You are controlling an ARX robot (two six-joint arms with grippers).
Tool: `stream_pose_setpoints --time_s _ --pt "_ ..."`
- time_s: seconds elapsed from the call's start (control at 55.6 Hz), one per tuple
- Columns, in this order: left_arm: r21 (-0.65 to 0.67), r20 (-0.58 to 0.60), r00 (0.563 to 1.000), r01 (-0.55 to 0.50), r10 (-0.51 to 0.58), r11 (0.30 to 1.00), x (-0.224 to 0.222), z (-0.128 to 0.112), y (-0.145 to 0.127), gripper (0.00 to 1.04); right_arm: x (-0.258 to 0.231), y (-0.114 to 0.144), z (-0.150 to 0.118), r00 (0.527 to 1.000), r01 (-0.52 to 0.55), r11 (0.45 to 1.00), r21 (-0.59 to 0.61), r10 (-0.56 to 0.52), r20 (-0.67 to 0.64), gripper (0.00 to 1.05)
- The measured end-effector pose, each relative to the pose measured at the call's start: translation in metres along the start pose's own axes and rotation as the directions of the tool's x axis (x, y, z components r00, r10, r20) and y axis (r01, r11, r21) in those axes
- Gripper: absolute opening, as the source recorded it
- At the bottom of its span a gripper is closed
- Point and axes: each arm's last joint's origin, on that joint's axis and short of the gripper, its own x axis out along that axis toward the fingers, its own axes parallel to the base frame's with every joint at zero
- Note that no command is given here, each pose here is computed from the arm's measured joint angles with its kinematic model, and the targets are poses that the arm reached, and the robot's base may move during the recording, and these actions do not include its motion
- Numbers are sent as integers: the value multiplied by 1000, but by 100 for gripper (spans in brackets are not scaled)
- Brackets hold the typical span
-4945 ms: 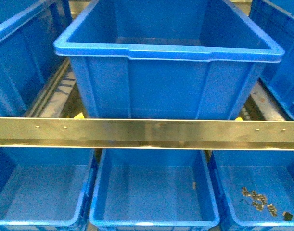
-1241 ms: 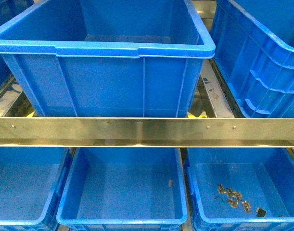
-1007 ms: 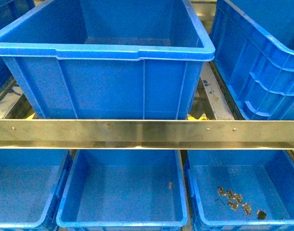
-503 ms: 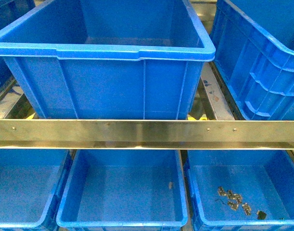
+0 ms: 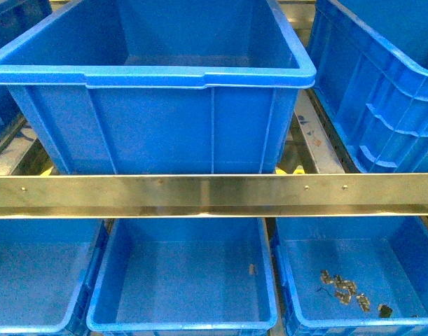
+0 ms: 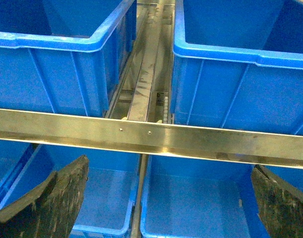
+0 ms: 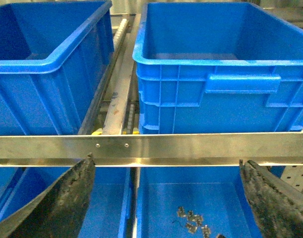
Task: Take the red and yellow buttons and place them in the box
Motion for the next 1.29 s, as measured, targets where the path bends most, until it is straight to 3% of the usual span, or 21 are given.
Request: stream_pose_setpoints --time_s 0.054,1.295 --pt "0 0 1000 1 -1 1000 0 0 0 97 0 0 0 1000 3 1000 1 -3 0 99" --pt "0 0 1000 -5 5 1000 0 0 0 97 0 0 0 1000 -4 1000 0 4 2 97"
